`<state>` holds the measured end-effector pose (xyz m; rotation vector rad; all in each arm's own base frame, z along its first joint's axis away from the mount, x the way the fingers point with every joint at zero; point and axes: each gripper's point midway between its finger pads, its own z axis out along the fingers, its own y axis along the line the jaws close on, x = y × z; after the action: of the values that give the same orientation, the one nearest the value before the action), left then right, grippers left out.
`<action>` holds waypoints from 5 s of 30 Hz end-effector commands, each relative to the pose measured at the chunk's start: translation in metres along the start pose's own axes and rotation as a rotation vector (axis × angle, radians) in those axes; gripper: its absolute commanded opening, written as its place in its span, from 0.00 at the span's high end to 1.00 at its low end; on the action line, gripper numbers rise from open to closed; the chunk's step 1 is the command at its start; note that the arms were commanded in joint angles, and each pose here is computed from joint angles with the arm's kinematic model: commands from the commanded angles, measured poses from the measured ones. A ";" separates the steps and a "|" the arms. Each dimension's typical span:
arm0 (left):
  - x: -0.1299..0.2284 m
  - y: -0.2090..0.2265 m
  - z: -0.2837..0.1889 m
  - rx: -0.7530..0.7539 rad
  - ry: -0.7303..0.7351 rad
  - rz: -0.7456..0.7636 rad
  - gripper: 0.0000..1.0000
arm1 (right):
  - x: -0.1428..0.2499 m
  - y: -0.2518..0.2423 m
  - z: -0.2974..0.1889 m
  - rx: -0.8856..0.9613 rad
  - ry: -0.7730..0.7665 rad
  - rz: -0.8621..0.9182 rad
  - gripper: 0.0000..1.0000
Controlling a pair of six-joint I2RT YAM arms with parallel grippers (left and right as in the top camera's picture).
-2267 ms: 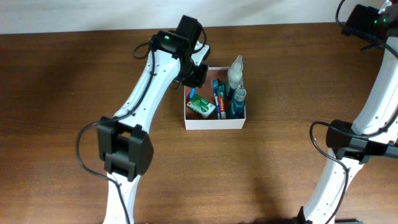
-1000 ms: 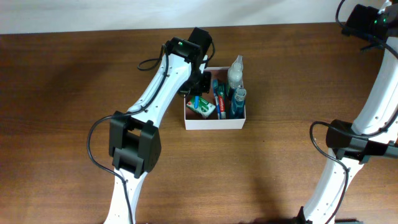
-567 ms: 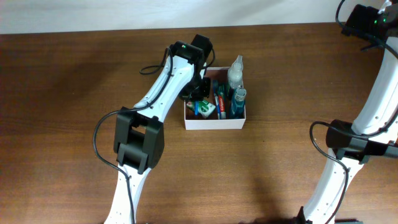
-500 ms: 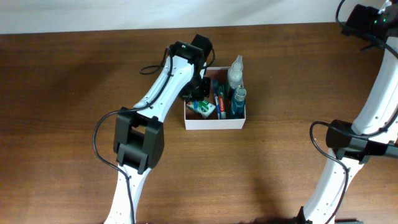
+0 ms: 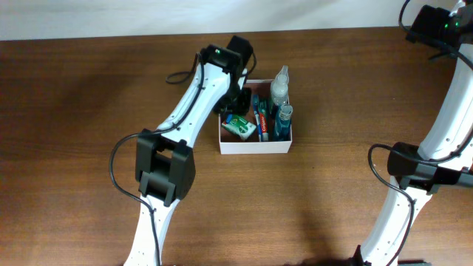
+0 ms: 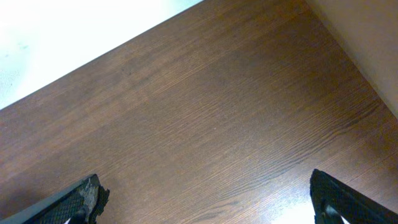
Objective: Pack container
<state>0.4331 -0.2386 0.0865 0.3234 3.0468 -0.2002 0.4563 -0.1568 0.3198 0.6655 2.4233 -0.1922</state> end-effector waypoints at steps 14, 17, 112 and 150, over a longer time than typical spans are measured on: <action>-0.010 -0.029 -0.206 0.123 -0.426 0.151 0.14 | 0.002 0.000 0.002 0.012 0.010 -0.003 0.02; -0.003 -0.010 -0.247 0.040 -0.533 0.145 0.01 | 0.002 -0.001 0.002 0.012 0.010 -0.003 0.02; 0.227 0.147 -0.208 -0.225 -1.270 0.056 0.00 | 0.002 -0.001 0.002 0.012 0.010 -0.003 0.02; 0.225 0.170 -0.119 -0.274 -1.400 0.035 0.01 | 0.002 -0.001 0.002 0.012 0.010 -0.003 0.02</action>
<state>0.2395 -0.0133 0.1775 0.1038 1.6532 -0.0005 0.4561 -0.1573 0.3198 0.6666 2.4228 -0.1960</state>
